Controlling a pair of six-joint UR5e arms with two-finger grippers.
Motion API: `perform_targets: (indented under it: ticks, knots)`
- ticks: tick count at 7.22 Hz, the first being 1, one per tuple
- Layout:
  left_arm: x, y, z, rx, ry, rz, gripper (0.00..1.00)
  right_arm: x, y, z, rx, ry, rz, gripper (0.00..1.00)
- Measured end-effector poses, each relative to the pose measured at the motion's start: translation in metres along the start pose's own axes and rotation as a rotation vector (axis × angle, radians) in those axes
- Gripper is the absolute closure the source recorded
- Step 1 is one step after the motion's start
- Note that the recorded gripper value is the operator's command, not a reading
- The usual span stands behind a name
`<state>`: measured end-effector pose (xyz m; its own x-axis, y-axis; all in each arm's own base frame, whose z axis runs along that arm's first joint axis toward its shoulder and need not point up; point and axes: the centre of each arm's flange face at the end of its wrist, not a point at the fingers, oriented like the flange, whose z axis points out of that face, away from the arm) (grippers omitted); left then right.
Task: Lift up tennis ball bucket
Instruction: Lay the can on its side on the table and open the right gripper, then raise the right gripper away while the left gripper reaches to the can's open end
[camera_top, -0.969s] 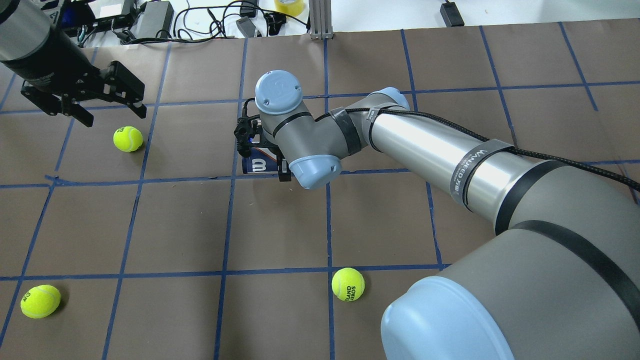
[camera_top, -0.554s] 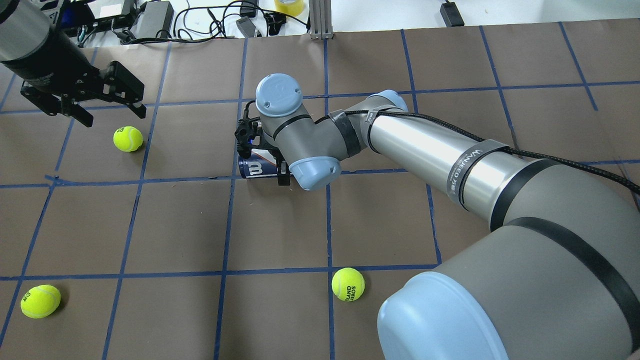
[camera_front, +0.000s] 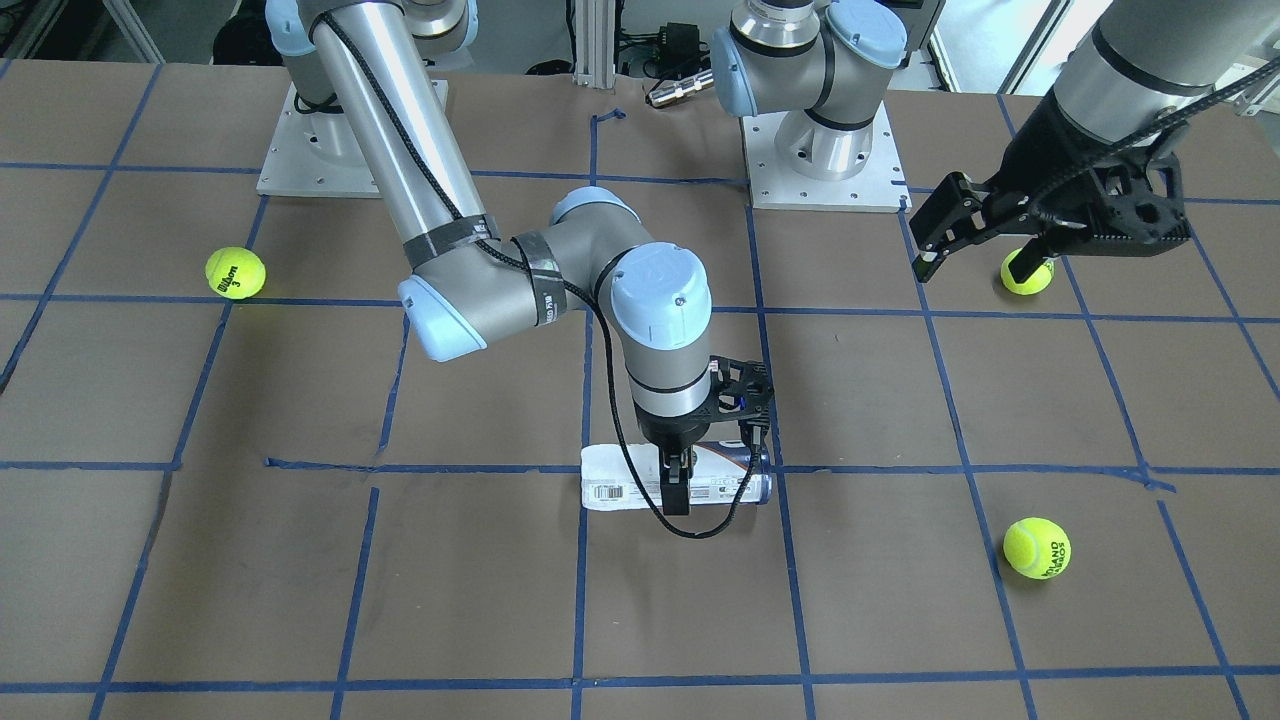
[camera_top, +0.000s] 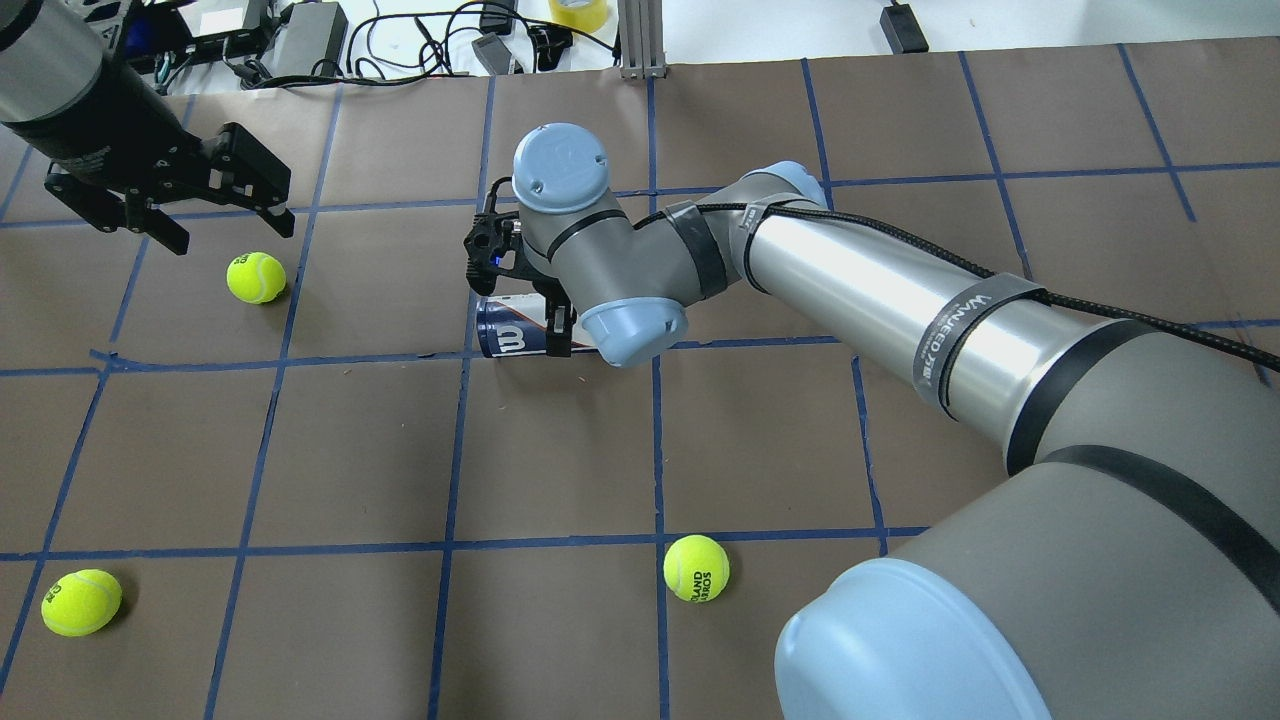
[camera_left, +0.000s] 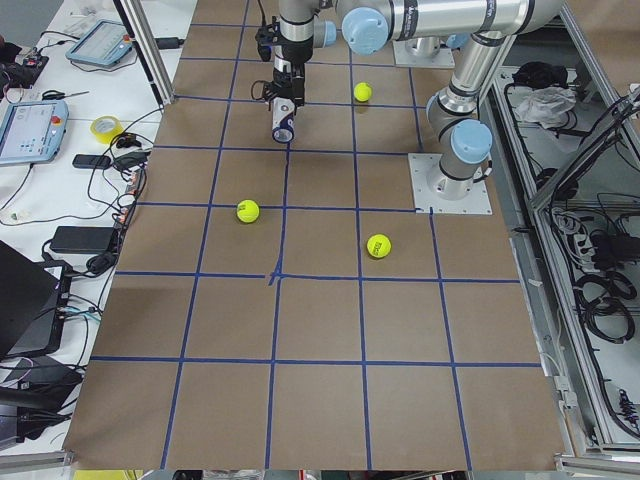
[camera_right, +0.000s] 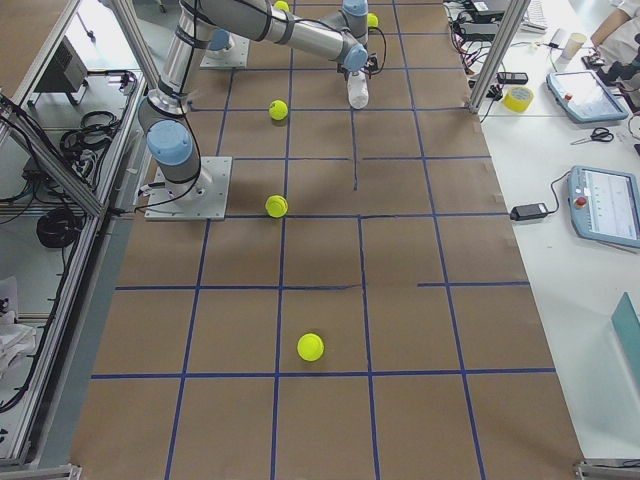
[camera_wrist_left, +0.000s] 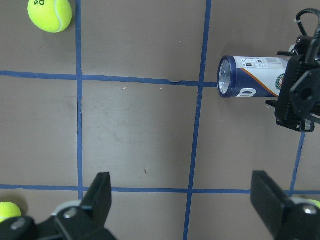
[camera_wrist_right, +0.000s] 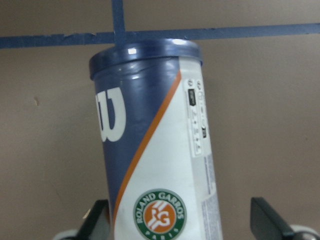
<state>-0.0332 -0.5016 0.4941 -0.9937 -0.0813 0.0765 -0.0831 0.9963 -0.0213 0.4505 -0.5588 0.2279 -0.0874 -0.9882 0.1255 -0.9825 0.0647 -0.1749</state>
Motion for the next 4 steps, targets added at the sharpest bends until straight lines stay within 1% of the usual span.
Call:
perform_targets:
  ticks: [1,2,3,4]
  knots:
    - [-0.001,-0.001,0.002,-0.004,0.000,-0.002,0.00,0.010,0.008,-0.022,0.026,0.008,0.050,0.00]
    - [-0.002,-0.003,0.005,-0.010,0.000,-0.002,0.00,0.024,0.024,-0.053,0.055,0.013,0.129,0.00]
    - [-0.003,-0.008,0.013,-0.021,0.003,-0.003,0.00,0.036,0.044,-0.083,0.067,0.005,0.201,0.00]
    - [-0.002,-0.016,0.028,-0.021,0.031,-0.006,0.00,0.046,0.065,-0.112,0.069,0.000,0.270,0.00]
